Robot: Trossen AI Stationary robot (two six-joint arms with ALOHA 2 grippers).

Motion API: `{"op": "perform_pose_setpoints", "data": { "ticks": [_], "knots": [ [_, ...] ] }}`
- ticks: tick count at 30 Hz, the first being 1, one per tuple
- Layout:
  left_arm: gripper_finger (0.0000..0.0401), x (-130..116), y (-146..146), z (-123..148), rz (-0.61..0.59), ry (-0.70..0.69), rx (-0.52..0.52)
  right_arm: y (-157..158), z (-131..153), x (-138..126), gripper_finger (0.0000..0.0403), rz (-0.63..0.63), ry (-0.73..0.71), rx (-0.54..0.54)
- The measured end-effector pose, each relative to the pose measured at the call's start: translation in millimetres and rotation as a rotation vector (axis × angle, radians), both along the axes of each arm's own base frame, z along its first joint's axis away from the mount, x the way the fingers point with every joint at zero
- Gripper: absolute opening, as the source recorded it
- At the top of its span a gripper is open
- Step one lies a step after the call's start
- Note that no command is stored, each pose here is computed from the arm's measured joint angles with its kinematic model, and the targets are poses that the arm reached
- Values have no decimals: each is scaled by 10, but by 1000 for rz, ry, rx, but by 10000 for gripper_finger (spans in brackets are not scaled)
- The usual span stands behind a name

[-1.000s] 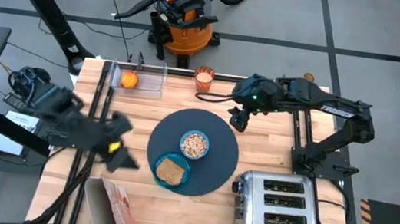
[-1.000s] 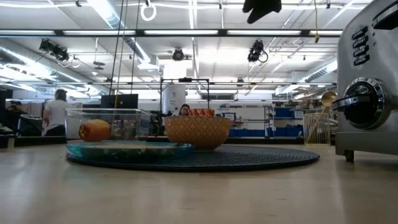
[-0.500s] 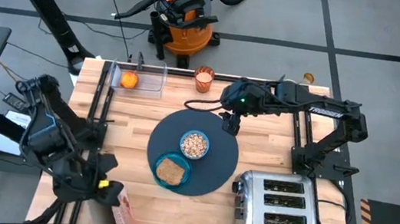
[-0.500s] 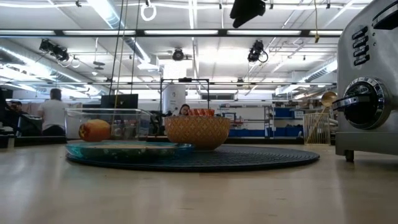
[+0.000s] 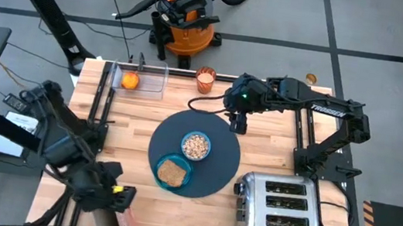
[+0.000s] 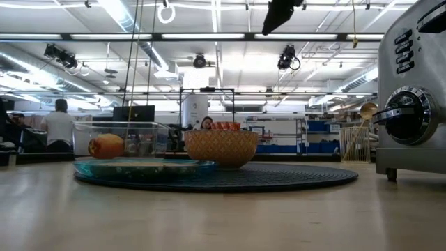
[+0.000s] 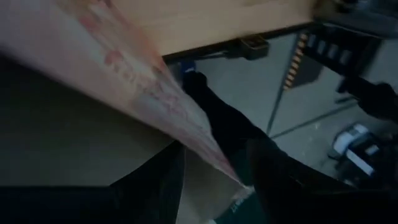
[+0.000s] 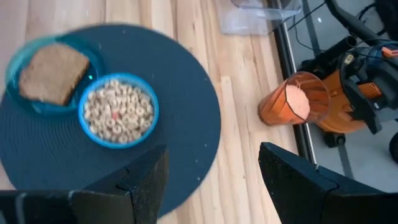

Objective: Arrange a breakfast setting
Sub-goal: Adjust the cereal box on the table

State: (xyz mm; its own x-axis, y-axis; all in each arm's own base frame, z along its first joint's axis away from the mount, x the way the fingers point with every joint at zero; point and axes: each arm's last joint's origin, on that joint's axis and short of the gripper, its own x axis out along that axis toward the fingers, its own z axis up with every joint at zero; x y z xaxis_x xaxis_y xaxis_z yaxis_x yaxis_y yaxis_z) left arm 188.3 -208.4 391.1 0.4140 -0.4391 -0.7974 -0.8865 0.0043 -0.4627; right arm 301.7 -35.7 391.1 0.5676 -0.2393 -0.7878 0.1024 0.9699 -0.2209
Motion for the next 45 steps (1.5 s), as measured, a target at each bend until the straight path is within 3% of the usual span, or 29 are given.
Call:
{"op": "perform_pose_setpoints", "data": {
  "ticks": [7,16,27,33,45],
  "knots": [
    [160,145,-68,-235,-44,196,15,1,-14,-19,254,35,35,-21],
    [12,46,18,-317,-87,394,70,0,-19,-29,254,45,48,-26],
    [5,-366,380,-68,-116,570,43,5,-32,-54,254,23,67,3],
    [4,-347,363,-89,-101,581,52,17,-37,-58,254,11,62,60],
    [3,-352,257,-144,-125,638,49,17,-37,-58,254,8,61,64]
  ]
}}
